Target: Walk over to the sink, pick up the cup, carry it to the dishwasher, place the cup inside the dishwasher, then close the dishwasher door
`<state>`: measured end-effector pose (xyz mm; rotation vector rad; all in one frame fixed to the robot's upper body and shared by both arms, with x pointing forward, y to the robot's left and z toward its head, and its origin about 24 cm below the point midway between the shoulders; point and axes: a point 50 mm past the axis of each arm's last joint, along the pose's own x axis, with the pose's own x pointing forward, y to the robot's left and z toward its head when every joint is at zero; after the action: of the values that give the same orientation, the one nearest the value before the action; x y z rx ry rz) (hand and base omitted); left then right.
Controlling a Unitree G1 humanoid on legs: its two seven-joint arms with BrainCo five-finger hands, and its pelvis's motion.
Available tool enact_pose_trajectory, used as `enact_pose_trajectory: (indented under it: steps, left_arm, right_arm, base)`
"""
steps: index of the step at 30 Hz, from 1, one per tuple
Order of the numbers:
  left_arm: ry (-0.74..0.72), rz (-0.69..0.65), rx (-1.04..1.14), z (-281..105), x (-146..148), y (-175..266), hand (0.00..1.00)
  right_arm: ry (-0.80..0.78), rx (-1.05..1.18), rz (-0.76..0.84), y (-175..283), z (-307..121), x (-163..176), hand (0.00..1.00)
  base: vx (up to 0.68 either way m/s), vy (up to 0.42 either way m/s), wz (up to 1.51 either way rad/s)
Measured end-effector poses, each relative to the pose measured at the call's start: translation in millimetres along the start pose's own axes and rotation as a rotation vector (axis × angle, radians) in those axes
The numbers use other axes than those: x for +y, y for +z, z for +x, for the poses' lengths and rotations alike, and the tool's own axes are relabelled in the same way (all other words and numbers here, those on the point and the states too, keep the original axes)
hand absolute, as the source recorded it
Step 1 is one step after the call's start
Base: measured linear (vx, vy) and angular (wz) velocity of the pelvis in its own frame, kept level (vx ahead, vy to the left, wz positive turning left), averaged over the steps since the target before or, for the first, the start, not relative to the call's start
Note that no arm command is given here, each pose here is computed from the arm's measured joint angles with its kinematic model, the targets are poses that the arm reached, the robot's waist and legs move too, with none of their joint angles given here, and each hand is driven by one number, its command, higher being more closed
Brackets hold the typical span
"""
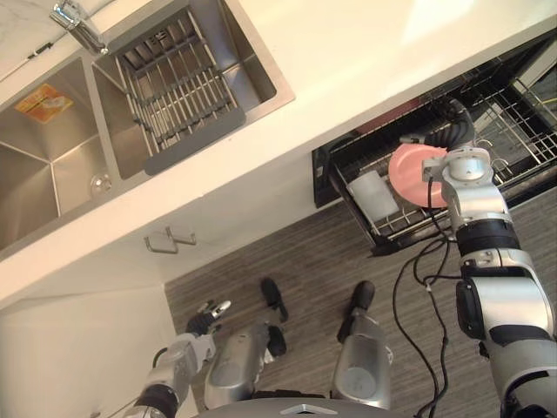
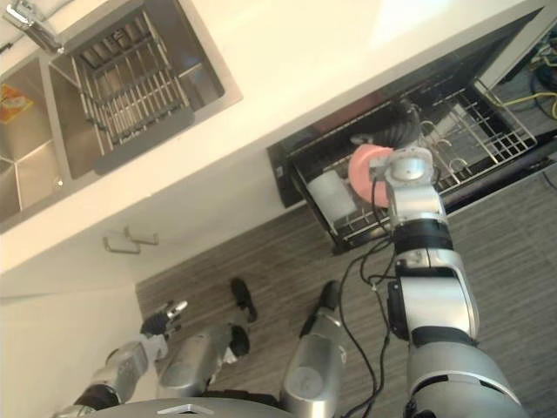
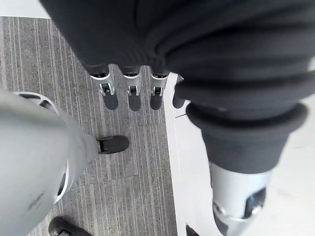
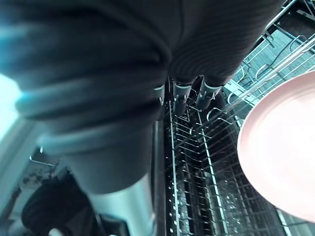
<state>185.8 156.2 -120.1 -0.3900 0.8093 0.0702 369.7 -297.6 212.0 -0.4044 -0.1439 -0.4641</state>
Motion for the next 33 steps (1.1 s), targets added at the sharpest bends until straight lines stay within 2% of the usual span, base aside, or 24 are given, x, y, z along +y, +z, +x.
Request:
enact_pose_trajectory:
  steps: [5, 10, 15, 18, 25, 26, 30, 33]
  left_arm:
    - [0.03, -0.017, 0.017, -1.1, 5.3, -7.2, 0.0]
    - [0.061, -0.04, 0.027, -6.3, 13.7, -17.5, 0.0]
    - [0.089, -0.052, 0.03, -9.7, 18.5, -23.9, 0.0]
    - [0.104, -0.056, 0.033, -10.1, 20.1, -25.7, 0.0]
    - [0.115, -0.048, 0.045, -11.3, 22.1, -29.3, 0.0]
    - [0.116, -0.048, 0.044, -11.3, 22.4, -29.2, 0.0]
    - [0.123, -0.048, 0.043, -11.7, 24.3, -28.6, 0.0]
    - [0.121, -0.04, 0.047, -11.6, 24.1, -28.7, 0.0]
  right_arm:
    - [-0.188, -0.011, 0.146, -10.9, -15.8, -22.4, 0.0]
    - [-0.383, 0.08, 0.251, -49.2, -40.2, -43.4, 0.0]
    - [-0.6, 0.184, 0.508, -84.0, -68.8, -67.8, 0.0]
    - [-0.67, 0.286, 0.594, -109.1, -85.2, -70.1, 0.0]
    - [-0.674, 0.505, 0.798, -156.0, -113.4, -58.4, 0.0]
    - [-0.664, 0.522, 0.82, -159.5, -114.7, -56.5, 1.0]
    - [-0.568, 0.646, 0.947, -177.3, -122.4, -33.8, 1.0]
    - [-0.431, 0.707, 1.026, -181.1, -123.8, -14.6, 1.0]
  base:
    - [0.02, -0.004, -0.05]
    - [0.04, -0.022, -0.08]
    - [0.04, -0.021, -0.16]
    - [0.04, -0.026, -0.1]
    - [0.02, -0.016, -0.09]
    - [0.0, 0.0, -0.03]
    - [0.0, 0.0, 0.0]
    - [0.0, 0.002, 0.03]
